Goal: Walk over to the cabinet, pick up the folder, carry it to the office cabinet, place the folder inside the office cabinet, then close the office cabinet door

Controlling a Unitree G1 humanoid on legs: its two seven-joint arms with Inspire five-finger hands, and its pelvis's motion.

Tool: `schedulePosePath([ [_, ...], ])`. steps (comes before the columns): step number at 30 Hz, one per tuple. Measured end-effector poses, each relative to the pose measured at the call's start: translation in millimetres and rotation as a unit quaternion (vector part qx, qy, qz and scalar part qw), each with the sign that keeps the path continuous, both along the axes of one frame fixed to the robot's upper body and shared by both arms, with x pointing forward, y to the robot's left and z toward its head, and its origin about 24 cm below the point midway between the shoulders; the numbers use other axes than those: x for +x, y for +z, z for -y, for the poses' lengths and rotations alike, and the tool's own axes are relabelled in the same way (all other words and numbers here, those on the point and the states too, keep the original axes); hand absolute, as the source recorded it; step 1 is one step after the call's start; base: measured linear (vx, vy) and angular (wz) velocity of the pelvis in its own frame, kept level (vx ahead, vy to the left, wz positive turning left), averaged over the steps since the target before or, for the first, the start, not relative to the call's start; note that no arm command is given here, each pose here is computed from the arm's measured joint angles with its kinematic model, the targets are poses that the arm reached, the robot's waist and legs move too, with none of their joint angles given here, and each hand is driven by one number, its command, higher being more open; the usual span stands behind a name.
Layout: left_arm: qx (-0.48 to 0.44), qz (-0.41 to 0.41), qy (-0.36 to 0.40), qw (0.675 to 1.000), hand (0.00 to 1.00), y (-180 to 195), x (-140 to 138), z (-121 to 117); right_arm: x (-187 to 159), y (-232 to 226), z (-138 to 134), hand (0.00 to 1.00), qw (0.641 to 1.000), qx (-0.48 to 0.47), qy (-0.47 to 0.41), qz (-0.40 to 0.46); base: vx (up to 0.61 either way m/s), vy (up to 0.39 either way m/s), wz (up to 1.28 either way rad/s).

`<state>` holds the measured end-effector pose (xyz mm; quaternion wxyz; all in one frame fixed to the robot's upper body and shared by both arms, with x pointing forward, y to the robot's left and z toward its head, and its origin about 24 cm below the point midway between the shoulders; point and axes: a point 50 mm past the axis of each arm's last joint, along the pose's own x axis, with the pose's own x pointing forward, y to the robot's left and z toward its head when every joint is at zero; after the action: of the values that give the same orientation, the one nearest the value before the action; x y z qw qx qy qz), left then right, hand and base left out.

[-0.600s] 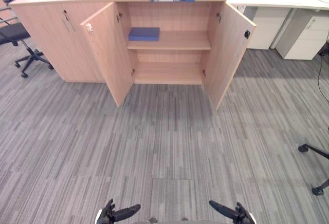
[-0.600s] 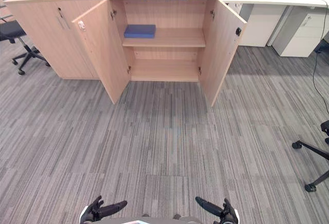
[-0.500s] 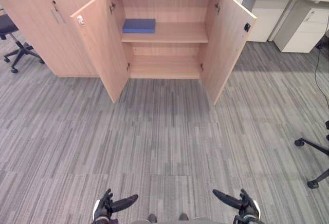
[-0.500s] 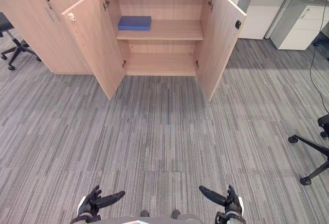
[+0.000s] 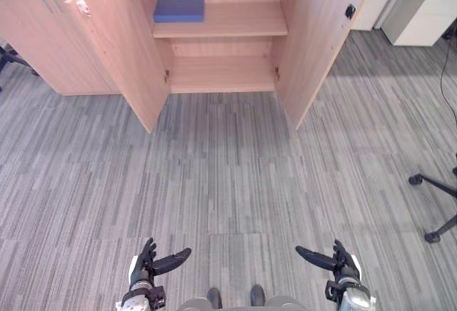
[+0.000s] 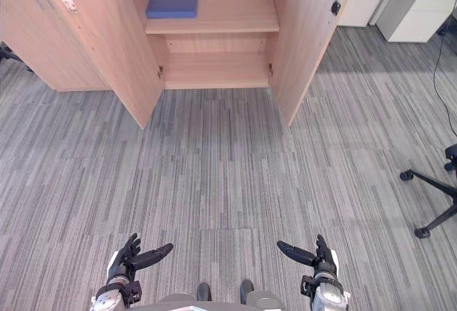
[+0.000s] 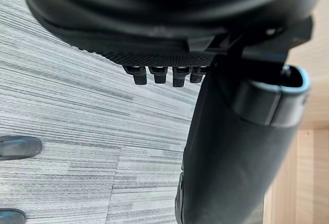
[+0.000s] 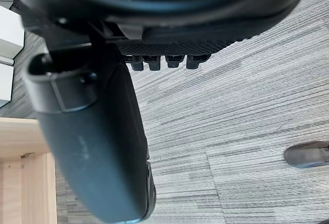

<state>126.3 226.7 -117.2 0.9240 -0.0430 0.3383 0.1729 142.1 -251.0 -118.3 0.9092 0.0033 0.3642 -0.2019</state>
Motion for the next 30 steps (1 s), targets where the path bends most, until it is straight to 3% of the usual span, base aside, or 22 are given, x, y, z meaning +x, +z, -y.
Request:
schedulePosePath([
  [7, 0.015, 0.042, -0.009, 0.999, 1.0, 15, 21, 1, 9, 6, -4, 1.0, 1.0, -0.012, 0.025, 0.013, 0.18, 0.073, -0.08],
  [12, 0.023, 0.087, -0.021, 0.996, 1.0, 30, 54, 0, 12, 8, -3, 1.0, 0.999, -0.021, 0.04, 0.015, 0.47, -0.09, 0.73],
  [14, 0.02, 0.082, -0.024, 0.996, 1.0, 28, 52, 3, 3, 9, 1, 1.0, 0.999, -0.03, 0.036, 0.012, 0.67, -0.204, 0.58],
  [17, 0.009, 0.089, -0.042, 0.995, 1.0, 29, 62, 15, 24, 21, 4, 1.0, 0.998, -0.041, 0.033, 0.045, 0.54, -0.224, 0.43],
  [23, 0.003, 0.081, -0.036, 0.996, 1.0, 24, 52, 15, 29, 18, -23, 1.0, 0.997, -0.011, 0.054, 0.059, 0.57, -0.213, 0.01],
  [30, -0.003, 0.047, -0.032, 0.998, 1.0, 14, 32, 14, 41, 18, -17, 1.0, 0.997, -0.015, 0.039, 0.058, 0.6, 0.056, -0.63],
])
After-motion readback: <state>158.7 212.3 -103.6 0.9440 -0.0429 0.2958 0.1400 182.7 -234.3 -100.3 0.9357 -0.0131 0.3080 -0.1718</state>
